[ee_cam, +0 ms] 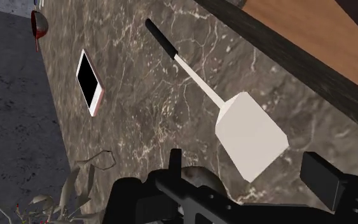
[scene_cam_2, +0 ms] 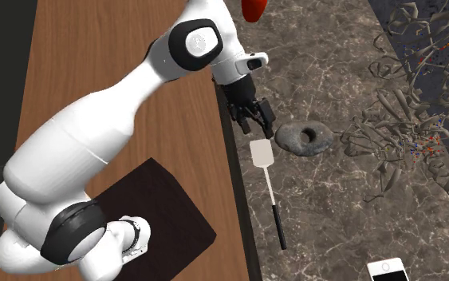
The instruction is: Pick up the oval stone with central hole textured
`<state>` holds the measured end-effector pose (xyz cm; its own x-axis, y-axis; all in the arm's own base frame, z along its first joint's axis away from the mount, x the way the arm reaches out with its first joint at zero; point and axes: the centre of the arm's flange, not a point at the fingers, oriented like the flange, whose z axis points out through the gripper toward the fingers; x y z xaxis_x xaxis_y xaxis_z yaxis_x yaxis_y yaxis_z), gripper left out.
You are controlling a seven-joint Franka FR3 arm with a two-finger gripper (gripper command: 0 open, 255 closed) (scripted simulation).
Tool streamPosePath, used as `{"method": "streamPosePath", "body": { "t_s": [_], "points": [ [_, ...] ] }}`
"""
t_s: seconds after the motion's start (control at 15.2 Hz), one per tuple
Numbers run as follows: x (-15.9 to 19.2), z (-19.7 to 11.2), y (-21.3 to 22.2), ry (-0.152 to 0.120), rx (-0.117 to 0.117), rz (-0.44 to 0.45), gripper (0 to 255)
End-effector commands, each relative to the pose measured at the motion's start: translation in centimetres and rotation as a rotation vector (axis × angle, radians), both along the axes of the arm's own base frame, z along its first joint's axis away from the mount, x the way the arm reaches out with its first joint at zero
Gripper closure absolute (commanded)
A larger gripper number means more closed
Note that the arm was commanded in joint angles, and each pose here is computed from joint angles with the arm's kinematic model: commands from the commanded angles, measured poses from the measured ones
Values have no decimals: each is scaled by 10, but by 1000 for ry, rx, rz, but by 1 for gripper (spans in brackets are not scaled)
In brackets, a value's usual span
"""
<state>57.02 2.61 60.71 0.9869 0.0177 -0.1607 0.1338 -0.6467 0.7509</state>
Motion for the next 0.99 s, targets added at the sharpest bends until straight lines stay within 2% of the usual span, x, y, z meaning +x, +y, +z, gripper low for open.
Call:
{"method": "streamPosePath", "body": {
  "t_s": [0.0, 0.13, 0.2, 0.66, 0.79, 0.86, 0.92],
  "points": [
    [23, -2, -3, 11, -94, -4, 0],
    [47, -2, -3, 24, -182, -6, 0],
    [50, -2, -3, 26, -191, -6, 0],
    [50, -42, -3, 26, -191, -6, 0],
    [50, -42, -3, 26, -191, -6, 0],
    [50, -43, -3, 26, -191, -6, 255],
    [50, -42, -4, 26, -191, -6, 255]
  ]
}}
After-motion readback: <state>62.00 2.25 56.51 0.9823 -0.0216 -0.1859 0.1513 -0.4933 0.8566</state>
